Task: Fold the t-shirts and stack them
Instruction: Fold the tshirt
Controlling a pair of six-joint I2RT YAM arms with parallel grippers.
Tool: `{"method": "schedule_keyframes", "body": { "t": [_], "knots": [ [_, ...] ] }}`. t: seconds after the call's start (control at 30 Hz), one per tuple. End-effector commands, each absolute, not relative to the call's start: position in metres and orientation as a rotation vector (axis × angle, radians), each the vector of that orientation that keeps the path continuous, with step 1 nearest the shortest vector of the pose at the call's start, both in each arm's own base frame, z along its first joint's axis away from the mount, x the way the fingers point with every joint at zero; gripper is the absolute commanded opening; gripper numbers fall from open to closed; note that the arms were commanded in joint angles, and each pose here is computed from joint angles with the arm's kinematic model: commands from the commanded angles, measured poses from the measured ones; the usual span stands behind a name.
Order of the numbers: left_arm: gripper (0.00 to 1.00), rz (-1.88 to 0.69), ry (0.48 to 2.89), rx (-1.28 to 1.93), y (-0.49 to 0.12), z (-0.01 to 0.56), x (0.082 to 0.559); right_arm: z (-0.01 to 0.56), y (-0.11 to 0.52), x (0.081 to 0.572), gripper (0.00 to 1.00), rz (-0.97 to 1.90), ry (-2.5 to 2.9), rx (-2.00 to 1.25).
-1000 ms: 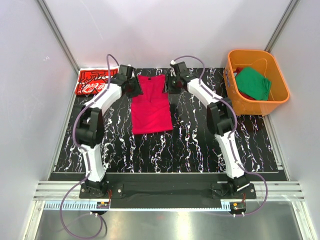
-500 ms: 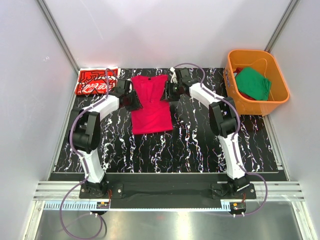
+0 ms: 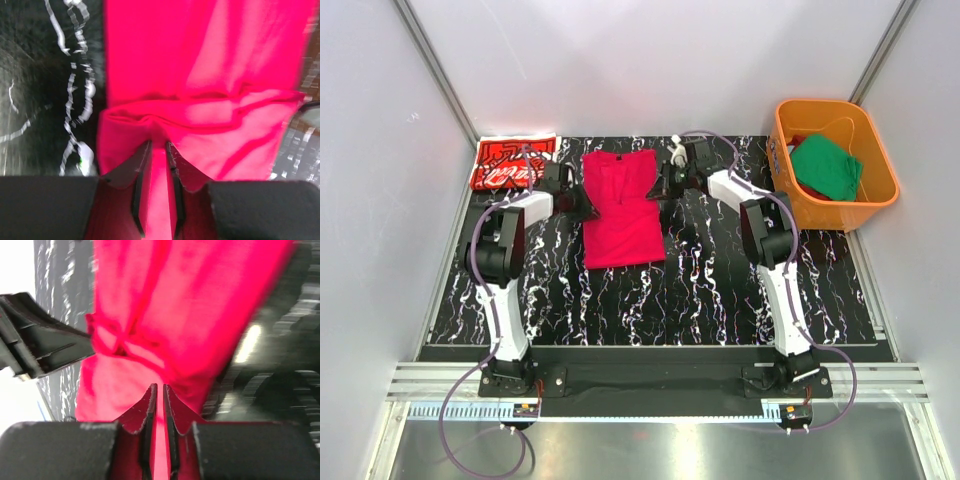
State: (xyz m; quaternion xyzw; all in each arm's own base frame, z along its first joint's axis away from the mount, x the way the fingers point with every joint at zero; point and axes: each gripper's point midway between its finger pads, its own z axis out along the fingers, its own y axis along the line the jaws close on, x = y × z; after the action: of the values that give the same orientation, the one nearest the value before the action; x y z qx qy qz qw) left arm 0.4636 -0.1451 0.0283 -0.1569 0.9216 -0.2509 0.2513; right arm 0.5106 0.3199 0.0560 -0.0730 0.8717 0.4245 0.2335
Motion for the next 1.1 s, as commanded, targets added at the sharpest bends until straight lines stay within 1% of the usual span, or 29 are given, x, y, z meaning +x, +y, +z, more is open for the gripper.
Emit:
{"method": "schedule_keyframes", "body": {
  "t": [0.0, 0.07, 0.13, 0.17, 0.27, 0.3, 0.37, 0.4, 0.43, 0.47, 0.5, 0.53, 0.57, 0.6, 0.63, 0.7, 0.73, 0.8, 0.87, 0.9, 1.0, 1.07],
  "knots": [
    [0.22, -0.743, 2.471, -0.405, -0.146, 0.031, 0.490, 0.031, 0.294, 0.534, 0.15, 1.235, 2.397, -0.060],
    [0.26, -0.716, 2.520, -0.405, -0.144, 0.021, 0.490, 0.028, 0.291, 0.537, 0.15, 1.225, 2.430, -0.042],
    [0.32, -0.735, 2.506, -0.389, -0.147, 0.032, 0.492, 0.024, 0.283, 0.543, 0.15, 1.166, 2.448, -0.035],
    [0.42, -0.737, 2.466, -0.376, -0.148, 0.051, 0.494, 0.028, 0.281, 0.543, 0.15, 1.150, 2.456, -0.028],
    [0.61, -0.721, 2.422, -0.347, -0.149, 0.083, 0.489, 0.044, 0.265, 0.548, 0.16, 1.010, 2.477, -0.004],
    [0.63, -0.721, 2.375, -0.326, -0.148, 0.113, 0.488, 0.060, 0.259, 0.551, 0.17, 0.948, 2.459, -0.020],
    [0.68, -0.719, 2.370, -0.329, -0.146, 0.131, 0.474, 0.070, 0.254, 0.541, 0.19, 0.893, 2.482, -0.015],
    [0.69, -0.717, 2.325, -0.328, -0.144, 0.155, 0.467, 0.098, 0.256, 0.537, 0.20, 0.890, 2.440, -0.040],
    [0.69, -0.716, 2.316, -0.341, -0.142, 0.161, 0.459, 0.106, 0.258, 0.530, 0.24, 0.887, 2.437, -0.054],
    [0.68, -0.716, 2.344, -0.382, -0.139, 0.151, 0.444, 0.105, 0.268, 0.513, 0.26, 0.898, 2.463, -0.082],
    [0.65, -0.722, 2.352, -0.399, -0.139, 0.148, 0.434, 0.123, 0.277, 0.502, 0.28, 0.927, 2.441, -0.117],
    [0.62, -0.748, 2.314, -0.392, -0.140, 0.159, 0.426, 0.126, 0.288, 0.489, 0.31, 0.965, 2.451, -0.149],
    [0.59, -0.774, 2.359, -0.420, -0.141, 0.139, 0.409, 0.125, 0.310, 0.465, 0.31, 1.060, 2.470, -0.217],
    [0.46, -0.809, 2.365, -0.416, -0.145, 0.136, 0.401, 0.132, 0.323, 0.451, 0.32, 1.131, 2.468, -0.225],
    [0.38, -0.825, 2.367, -0.420, -0.146, 0.130, 0.398, 0.133, 0.335, 0.439, 0.32, 1.196, 2.469, -0.236],
    [0.24, -0.897, 2.428, -0.453, -0.154, 0.103, 0.379, 0.123, 0.365, 0.408, 0.32, 1.377, 2.476, -0.247],
    [0.21, -0.913, 2.419, -0.457, -0.155, 0.098, 0.380, 0.118, 0.373, 0.400, 0.31, 1.431, 2.484, -0.251],
    [0.20, -0.936, 2.450, -0.499, -0.158, 0.078, 0.370, 0.106, 0.398, 0.375, 0.21, 1.551, 2.512, -0.301],
    [0.20, -0.930, 2.420, -0.493, -0.157, 0.074, 0.375, 0.101, 0.412, 0.363, 0.18, 1.610, 2.522, -0.357],
    [0.20, -0.901, 2.430, -0.511, -0.154, 0.067, 0.374, 0.088, 0.418, 0.355, 0.13, 1.618, 2.557, -0.372],
    [0.19, -0.849, 2.457, -0.540, -0.148, 0.050, 0.372, 0.067, 0.420, 0.352, 0.10, 1.636, 2.614, -0.370],
    [0.19, -0.823, 2.475, -0.561, -0.145, 0.042, 0.370, 0.056, 0.419, 0.349, 0.09, 1.621, 2.650, -0.372]
  ]
}}
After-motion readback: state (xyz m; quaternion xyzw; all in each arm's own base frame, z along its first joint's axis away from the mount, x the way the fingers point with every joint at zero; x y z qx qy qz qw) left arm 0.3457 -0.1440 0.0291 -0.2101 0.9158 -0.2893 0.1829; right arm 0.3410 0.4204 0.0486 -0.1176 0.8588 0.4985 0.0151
